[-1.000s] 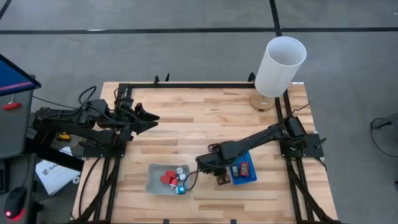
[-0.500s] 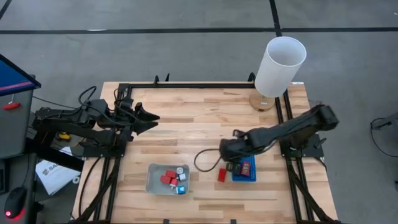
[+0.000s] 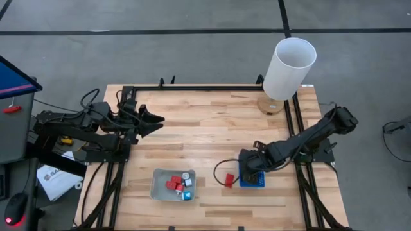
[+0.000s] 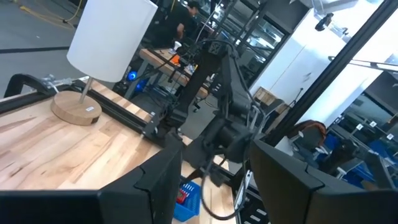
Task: Pick & Place Office items
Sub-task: Put the black digital timer into the blue bin, then put the red digital timer into the blue bin
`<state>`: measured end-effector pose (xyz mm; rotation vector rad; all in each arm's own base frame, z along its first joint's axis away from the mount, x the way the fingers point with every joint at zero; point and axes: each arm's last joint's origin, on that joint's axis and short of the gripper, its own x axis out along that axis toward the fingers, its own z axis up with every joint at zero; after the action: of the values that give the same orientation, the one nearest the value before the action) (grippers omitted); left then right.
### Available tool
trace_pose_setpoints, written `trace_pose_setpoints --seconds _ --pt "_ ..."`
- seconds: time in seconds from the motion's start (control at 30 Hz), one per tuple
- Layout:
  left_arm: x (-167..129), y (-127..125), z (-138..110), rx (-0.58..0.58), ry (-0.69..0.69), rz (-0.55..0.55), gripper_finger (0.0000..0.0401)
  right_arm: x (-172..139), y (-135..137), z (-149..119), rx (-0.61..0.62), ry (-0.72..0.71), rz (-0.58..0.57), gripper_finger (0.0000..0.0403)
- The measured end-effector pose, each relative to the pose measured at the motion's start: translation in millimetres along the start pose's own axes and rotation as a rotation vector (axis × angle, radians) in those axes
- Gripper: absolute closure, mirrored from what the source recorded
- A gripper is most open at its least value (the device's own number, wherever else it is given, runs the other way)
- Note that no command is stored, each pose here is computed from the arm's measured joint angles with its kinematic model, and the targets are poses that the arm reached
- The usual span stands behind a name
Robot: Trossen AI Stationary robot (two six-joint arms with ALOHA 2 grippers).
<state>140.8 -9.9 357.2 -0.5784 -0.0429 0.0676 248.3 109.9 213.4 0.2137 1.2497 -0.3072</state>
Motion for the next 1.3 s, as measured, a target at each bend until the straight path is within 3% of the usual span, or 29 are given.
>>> trace_pose_setpoints --seconds 0.23,0.83,0.93,1.17,1.3 --pt "0.0 -0.2 0.5 -0.011 -0.006 0.000 0.0215 7.7 5.8 -16.6 0.047 0.009 -0.001 0.0254" --pt "0.0 0.1 0.8 -0.018 -0.015 0.012 0.0215 0.6 8.1 -20.8 0.184 -0.060 -0.030 0.0216" --pt "0.0 0.2 0.7 -0.018 -0.015 0.013 0.0215 -13.3 7.6 -16.2 0.217 -0.107 0.019 0.0218" --pt "0.1 0.6 0.5 -0.008 -0.016 0.023 0.0215 -47.6 17.1 9.4 0.191 -0.335 0.286 0.0224" --pt "0.1 0.7 0.3 -0.008 -0.014 0.024 0.0215 -38.3 21.2 21.8 0.205 -0.304 0.378 0.0215"
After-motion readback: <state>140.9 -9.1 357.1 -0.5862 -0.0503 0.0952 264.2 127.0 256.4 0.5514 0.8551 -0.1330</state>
